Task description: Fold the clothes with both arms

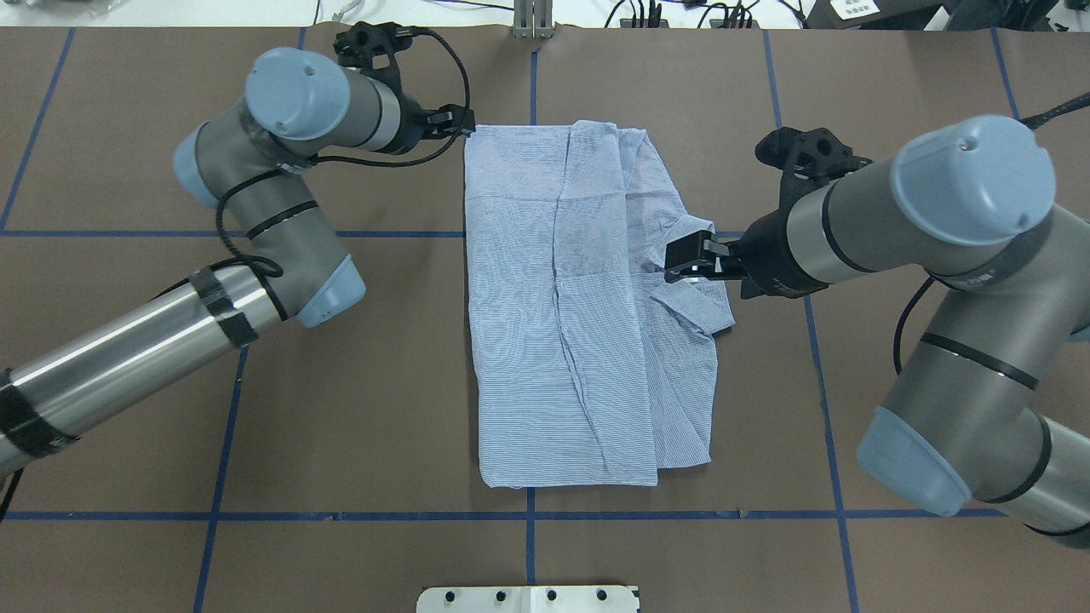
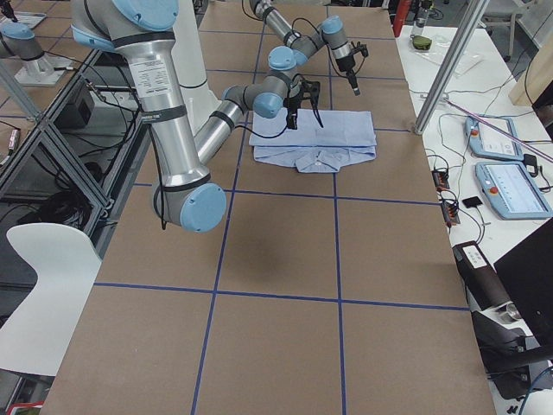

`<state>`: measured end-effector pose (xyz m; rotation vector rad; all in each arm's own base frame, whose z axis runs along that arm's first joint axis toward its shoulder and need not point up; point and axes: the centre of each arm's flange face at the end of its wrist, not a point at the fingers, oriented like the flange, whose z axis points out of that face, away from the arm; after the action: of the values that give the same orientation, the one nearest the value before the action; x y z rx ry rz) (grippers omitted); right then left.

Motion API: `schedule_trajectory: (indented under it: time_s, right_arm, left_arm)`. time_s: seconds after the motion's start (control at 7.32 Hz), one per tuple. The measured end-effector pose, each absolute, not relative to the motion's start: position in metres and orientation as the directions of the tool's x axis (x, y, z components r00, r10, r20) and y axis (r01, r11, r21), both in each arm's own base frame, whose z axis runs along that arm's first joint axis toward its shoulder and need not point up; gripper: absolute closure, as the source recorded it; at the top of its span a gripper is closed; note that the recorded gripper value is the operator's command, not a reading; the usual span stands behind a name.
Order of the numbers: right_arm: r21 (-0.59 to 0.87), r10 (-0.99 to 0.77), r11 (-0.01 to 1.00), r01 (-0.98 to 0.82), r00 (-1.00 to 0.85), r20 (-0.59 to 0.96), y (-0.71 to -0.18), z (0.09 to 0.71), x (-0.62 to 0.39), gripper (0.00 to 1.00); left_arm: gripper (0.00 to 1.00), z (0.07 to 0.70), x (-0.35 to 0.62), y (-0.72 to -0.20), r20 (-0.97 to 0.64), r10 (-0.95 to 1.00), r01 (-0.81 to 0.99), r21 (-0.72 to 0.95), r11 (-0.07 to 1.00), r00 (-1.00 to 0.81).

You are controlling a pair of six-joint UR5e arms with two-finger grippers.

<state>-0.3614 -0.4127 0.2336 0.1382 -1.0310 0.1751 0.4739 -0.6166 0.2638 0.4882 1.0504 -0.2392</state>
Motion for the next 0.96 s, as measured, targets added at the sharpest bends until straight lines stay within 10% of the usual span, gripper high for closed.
schedule_trajectory:
  time_s: [0.96]
  right_arm:
    - [0.241, -0.078, 0.964, -0.115, 0.741, 0.666, -0.421, 0.196, -0.532, 0.00]
  left_arm:
    - [0.00, 0.296, 0.383, -0.535, -0.842, 0.109, 0.329, 0.322, 0.888, 0.528]
